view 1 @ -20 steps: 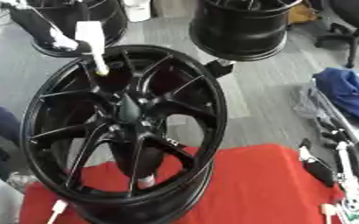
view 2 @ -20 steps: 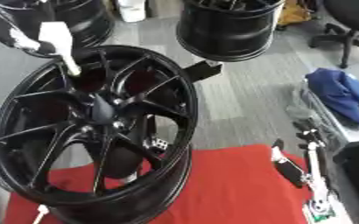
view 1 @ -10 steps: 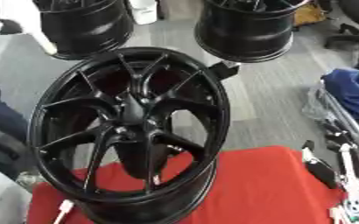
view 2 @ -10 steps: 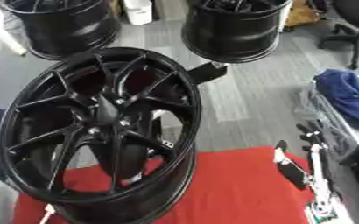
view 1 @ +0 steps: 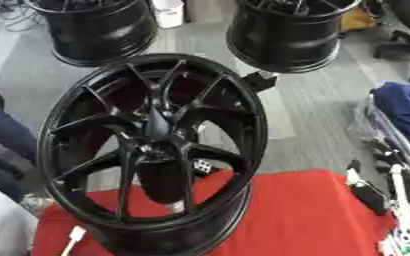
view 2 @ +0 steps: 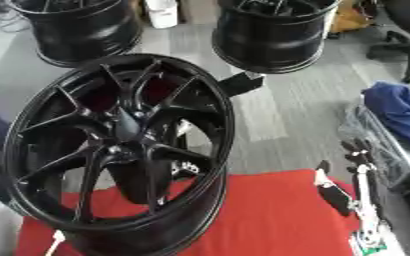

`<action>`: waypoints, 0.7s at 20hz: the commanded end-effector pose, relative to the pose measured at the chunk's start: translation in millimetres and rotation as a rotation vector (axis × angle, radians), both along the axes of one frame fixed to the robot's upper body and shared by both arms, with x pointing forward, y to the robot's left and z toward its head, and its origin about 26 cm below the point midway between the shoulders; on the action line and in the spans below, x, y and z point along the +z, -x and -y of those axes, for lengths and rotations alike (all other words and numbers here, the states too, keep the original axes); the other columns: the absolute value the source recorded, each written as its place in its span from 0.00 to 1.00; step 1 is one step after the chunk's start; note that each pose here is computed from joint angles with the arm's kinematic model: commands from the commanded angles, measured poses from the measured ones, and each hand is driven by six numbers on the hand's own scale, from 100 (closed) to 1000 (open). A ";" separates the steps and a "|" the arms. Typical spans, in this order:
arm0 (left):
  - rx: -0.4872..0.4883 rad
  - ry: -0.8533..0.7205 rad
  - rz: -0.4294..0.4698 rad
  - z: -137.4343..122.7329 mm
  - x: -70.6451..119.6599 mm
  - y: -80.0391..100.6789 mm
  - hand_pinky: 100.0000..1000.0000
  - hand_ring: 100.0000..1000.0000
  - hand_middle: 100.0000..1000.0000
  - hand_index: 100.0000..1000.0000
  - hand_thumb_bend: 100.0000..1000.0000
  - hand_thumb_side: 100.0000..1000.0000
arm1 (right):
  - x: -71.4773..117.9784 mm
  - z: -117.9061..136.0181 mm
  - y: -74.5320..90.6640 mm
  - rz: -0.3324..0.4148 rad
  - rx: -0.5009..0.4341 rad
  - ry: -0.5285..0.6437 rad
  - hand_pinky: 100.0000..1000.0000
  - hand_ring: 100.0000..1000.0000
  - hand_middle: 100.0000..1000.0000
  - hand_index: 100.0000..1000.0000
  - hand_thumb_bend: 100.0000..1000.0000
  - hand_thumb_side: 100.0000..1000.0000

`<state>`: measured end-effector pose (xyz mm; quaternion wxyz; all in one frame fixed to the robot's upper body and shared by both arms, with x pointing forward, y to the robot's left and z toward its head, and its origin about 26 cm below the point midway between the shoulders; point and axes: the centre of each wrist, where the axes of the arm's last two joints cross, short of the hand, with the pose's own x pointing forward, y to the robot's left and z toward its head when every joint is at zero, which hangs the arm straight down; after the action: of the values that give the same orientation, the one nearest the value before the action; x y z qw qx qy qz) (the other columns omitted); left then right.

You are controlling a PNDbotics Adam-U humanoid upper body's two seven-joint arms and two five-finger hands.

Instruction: Pull the pin out of the wheel hub.

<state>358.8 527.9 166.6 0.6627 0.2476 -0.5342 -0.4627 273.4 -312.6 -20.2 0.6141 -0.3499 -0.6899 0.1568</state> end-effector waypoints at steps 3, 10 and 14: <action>0.111 -0.014 -0.013 -4.0 -34.5 1.4 0.75 0.81 0.86 0.93 0.77 0.47 | 6.9 2.6 -2.6 0.023 0.000 0.009 0.72 0.82 1.00 0.88 0.00 0.18; 0.208 0.101 0.206 16.7 -53.4 0.5 0.70 0.79 0.85 0.91 0.70 0.62 | 7.5 1.6 -3.0 0.025 -0.004 0.003 0.72 0.82 1.00 0.88 0.00 0.18; 0.181 0.281 0.418 49.9 -43.1 6.2 0.67 0.75 0.79 0.87 0.62 0.69 | 8.1 0.1 -4.0 0.030 -0.003 -0.002 0.72 0.82 1.00 0.88 0.00 0.18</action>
<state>349.7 482.5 96.6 0.6415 0.2815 -0.6542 -0.2848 273.9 -310.6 -20.6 0.6155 -0.3482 -0.6903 0.1530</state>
